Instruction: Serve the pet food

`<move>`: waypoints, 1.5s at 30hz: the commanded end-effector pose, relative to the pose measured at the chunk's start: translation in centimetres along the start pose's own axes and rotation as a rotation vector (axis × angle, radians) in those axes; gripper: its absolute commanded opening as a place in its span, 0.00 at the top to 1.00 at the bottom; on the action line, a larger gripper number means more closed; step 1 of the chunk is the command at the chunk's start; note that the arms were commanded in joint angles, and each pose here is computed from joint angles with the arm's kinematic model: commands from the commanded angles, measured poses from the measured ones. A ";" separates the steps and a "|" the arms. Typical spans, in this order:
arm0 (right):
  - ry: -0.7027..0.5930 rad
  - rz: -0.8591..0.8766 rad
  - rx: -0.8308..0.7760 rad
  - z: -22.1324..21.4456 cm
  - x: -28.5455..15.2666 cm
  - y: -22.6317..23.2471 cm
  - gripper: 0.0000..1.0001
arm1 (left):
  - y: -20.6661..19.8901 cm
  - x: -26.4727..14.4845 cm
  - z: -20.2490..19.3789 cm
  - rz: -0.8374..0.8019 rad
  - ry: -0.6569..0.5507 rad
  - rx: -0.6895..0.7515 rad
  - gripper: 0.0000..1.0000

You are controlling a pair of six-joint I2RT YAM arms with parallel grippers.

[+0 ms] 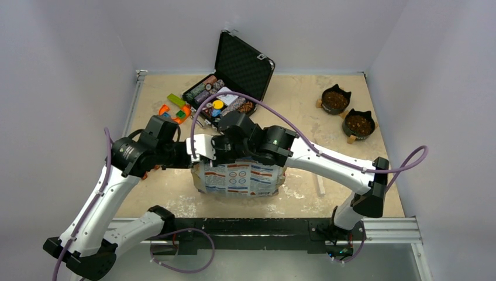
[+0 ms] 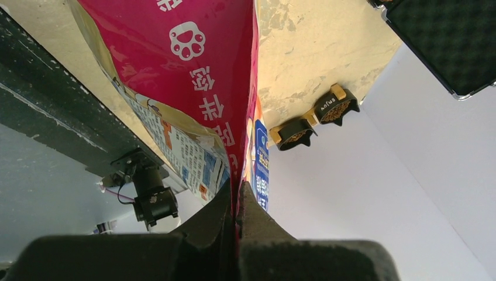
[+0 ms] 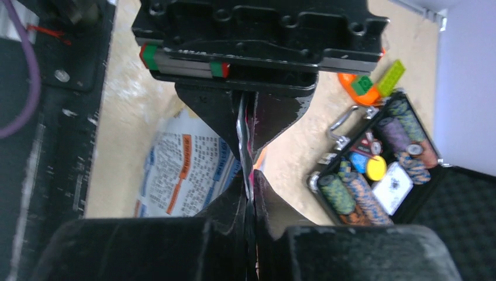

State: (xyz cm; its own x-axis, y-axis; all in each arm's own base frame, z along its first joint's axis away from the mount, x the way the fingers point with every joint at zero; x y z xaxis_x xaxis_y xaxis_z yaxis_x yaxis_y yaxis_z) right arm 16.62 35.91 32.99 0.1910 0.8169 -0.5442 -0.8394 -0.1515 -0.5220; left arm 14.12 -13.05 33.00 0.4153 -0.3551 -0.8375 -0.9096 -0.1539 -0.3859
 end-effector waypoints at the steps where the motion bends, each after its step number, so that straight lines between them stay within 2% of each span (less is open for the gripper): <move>1: -0.012 -0.095 -0.016 1.9 -0.4 -1.3 1.00 | -1.3 -3.4 -1.8 -0.120 0.148 -0.027 1.00; 6: 0.064 -0.211 -0.026 0.7 -1.5 -1.3 1.00 | -1.4 -3.0 -1.7 -0.124 0.146 -0.033 1.00; 9: 0.156 -0.198 -0.004 -1.0 -2.3 -1.2 1.00 | -1.7 -3.1 -1.4 -0.149 0.117 -0.035 1.00; 11: 0.168 -0.196 0.013 -1.7 -3.6 -0.7 1.00 | -1.8 -3.6 -1.0 -0.168 0.072 -0.037 1.00; 15: 0.206 -0.202 0.049 -3.7 -6.2 1.5 1.00 | -1.9 -3.8 0.3 -0.168 -0.035 -0.040 1.00; 18: 0.277 -0.199 0.069 -6.4 -7.5 3.7 1.00 | -2.2 -3.1 0.7 -0.153 -0.037 -0.052 1.00; 24: 0.297 -0.192 0.091 -8.3 -10.0 5.9 1.00 | -2.3 -3.8 0.9 -0.135 -0.085 -0.014 1.00; 28: 0.229 -0.202 0.128 -7.3 -10.6 4.9 1.00 | -2.4 -3.3 0.6 -0.128 -0.048 0.000 1.00; 29: 0.215 -0.200 0.164 -7.2 -10.7 4.2 0.96 | -2.3 -3.1 0.5 -0.121 -0.043 0.004 1.00; 32: 0.174 -0.146 0.321 -6.7 -12.5 1.8 0.62 | -2.0 -3.0 0.5 -0.102 -0.037 0.012 1.00; 34: 0.117 -0.104 0.364 -6.4 -14.5 1.2 0.29 | -1.8 -3.0 0.6 -0.099 -0.034 0.021 1.00; 35: 0.089 -0.092 0.358 -6.4 -15.3 1.3 0.26 | -1.7 -2.9 0.6 -0.096 -0.030 0.025 1.00; 40: 0.022 -0.098 0.372 -9.3 -17.4 2.7 0.21 | -1.5 -2.1 0.6 -0.092 0.008 0.019 1.00; 45: -0.020 -0.091 0.393 -10.1 -16.5 2.0 0.19 | -1.4 -2.6 0.3 -0.089 0.024 0.047 1.00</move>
State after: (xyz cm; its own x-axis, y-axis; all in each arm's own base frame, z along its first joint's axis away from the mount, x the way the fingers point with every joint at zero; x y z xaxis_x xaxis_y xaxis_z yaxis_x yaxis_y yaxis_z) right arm 16.65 15.12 35.06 0.3790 0.7733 -0.5084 -0.9153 0.2322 -0.3292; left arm 13.79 -12.02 33.66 0.3729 -0.3600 -0.8552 -0.9278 -0.1302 -0.3498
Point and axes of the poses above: each gripper's point midway between its finger pads, its own x axis out along the fingers, its own y axis along the line the jaws close on, z = x × y, the point moved 8 cm from there along -x, back along the fingers, and after that the axes turned 9 degrees about -x, right-handed, at the moved point
